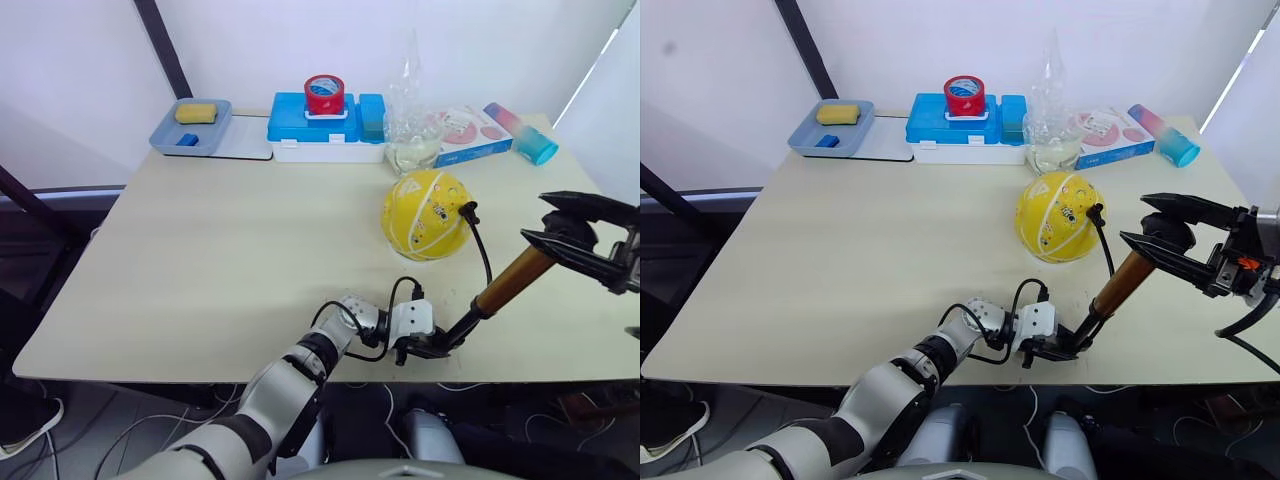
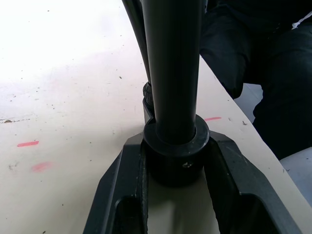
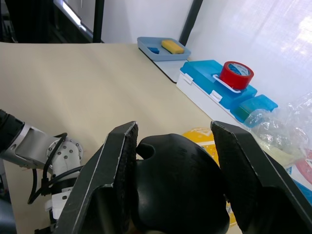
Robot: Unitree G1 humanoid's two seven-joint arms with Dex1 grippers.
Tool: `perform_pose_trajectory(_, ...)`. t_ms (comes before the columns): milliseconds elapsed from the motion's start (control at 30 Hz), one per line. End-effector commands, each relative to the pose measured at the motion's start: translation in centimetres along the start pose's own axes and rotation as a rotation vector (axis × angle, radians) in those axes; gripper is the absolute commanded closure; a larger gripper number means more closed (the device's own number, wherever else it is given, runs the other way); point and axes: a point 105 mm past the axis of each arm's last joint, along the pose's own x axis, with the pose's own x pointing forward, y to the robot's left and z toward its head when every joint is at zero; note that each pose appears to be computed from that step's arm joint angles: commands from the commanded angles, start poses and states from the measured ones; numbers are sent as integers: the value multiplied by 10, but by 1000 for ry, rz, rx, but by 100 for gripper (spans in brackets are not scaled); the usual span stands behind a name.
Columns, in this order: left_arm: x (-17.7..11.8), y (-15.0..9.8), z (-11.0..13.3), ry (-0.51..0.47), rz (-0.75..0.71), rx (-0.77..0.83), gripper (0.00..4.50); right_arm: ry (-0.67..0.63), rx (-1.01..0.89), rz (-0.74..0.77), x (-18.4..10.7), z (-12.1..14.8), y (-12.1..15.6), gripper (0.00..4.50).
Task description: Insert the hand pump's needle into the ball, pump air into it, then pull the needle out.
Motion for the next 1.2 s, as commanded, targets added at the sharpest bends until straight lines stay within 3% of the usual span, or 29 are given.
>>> perform_pose_trajectory(33,2,-16,-19,74,-63,-37,339,17,88,34,8,-28,14,258)
perform_pose_trajectory(267,1,-14,-19,76,-53,-37,339,95,267,90,18,-91,45,258)
perform_pose_trajectory(433,0,-13,-19,76,-48,-39,339,90,437,49,25,-129,63,258)
perform_pose_trajectory(567,0,-13,-19,75,-47,-40,339,117,464,42,25,-146,73,258)
perform_pose_trajectory(633,0,-13,-19,74,-47,-40,339,92,445,32,26,-140,69,258)
perform_pose_trajectory(900,-1,-13,-20,78,-49,-38,339,-24,212,6,16,-74,30,258)
perform_pose_trajectory(1200,-1,-14,-20,77,-57,-36,339,-19,-43,-12,-2,-6,2,258)
